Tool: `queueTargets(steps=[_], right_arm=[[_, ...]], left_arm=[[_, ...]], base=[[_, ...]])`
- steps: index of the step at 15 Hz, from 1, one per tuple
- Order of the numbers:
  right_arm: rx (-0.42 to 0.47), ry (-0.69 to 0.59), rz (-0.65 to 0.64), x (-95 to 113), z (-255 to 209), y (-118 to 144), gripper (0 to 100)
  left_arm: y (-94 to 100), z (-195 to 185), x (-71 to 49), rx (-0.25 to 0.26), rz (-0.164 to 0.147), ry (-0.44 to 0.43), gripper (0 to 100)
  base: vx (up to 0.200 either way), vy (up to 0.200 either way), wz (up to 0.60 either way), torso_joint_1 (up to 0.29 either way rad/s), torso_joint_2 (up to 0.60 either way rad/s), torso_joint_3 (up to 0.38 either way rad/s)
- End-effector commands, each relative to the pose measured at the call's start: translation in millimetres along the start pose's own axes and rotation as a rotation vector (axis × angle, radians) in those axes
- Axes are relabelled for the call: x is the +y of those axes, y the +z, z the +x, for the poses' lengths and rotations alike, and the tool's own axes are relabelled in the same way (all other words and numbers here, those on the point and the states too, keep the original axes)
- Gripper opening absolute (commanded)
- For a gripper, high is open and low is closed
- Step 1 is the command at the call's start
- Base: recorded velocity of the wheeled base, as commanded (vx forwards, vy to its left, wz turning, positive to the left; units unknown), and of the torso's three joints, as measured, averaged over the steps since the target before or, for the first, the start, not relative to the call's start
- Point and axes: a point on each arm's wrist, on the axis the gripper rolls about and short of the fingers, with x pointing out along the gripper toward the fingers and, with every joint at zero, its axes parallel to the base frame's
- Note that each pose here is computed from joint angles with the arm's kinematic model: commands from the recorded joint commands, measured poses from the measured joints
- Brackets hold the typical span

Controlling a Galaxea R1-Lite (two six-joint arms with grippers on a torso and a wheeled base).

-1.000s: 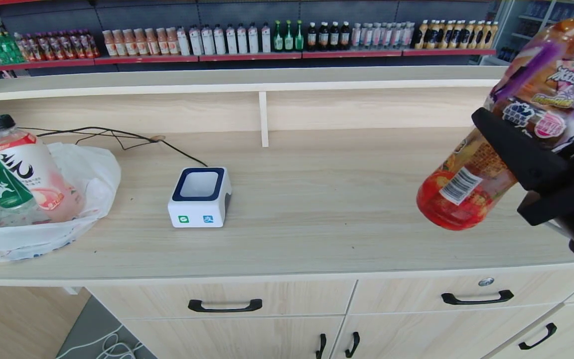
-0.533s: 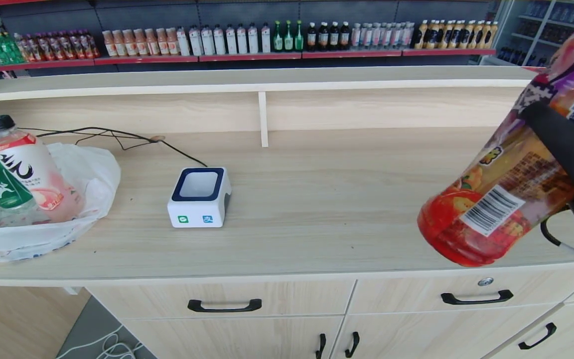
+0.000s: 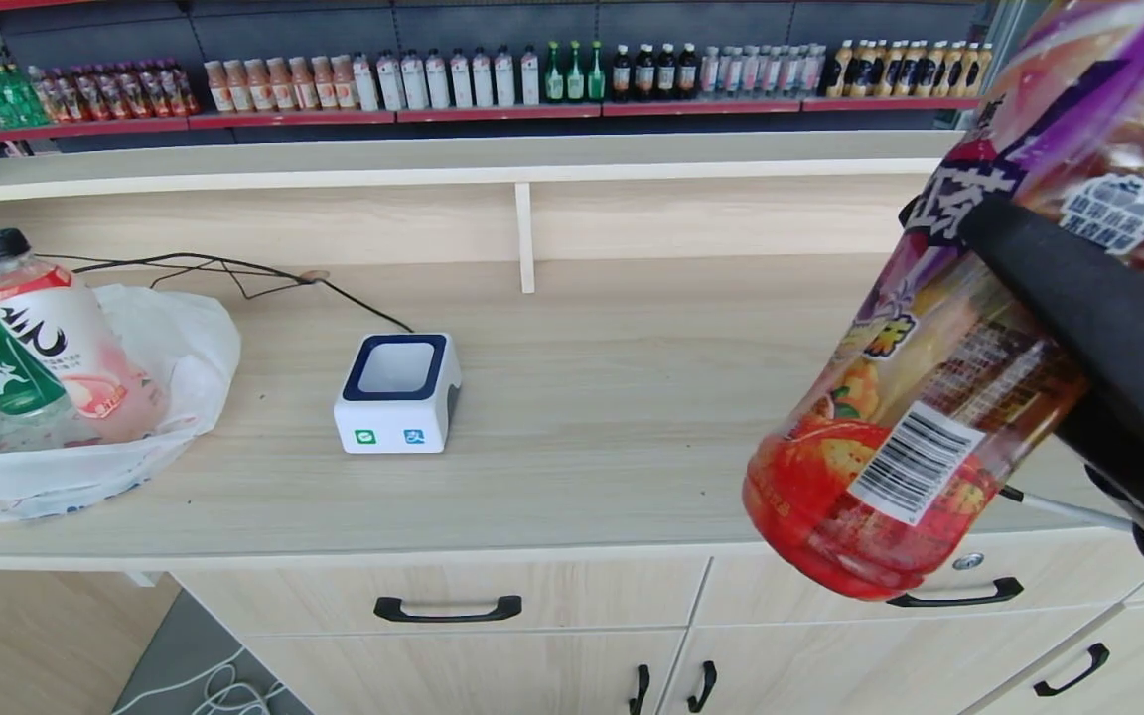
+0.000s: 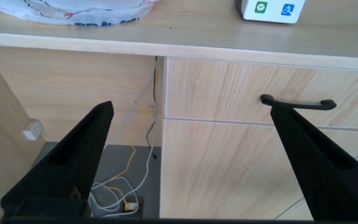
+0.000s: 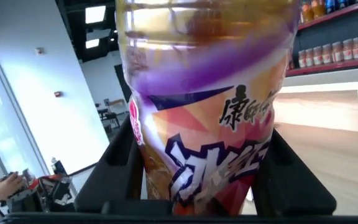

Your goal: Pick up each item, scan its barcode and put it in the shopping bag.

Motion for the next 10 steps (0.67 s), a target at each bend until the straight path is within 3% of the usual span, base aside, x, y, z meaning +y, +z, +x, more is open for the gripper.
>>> queueTargets(steps=[1,6,10], right_arm=[[0.013,0.0,0.086,-3.3,4.7,-4.8,0],[0.014,0.042,0.208,0.7,20.0,-10.4,0],[0.031,0.072,0.235,8.0,22.8,-15.9,0]], left_arm=[[0.0,0.0,0.0,0.0,0.0,0.001,100],[0.0,0.0,0.0,0.0,0.0,0.001,100],[0.0,0.1,0.0,0.001,0.0,-0.001,100]], base=[[0.0,0.0,0.0,0.0,0.0,0.0],[0.0,0.0,0.0,0.0,0.0,0.0],[0.0,0.0,0.0,0.0,0.0,0.0]])
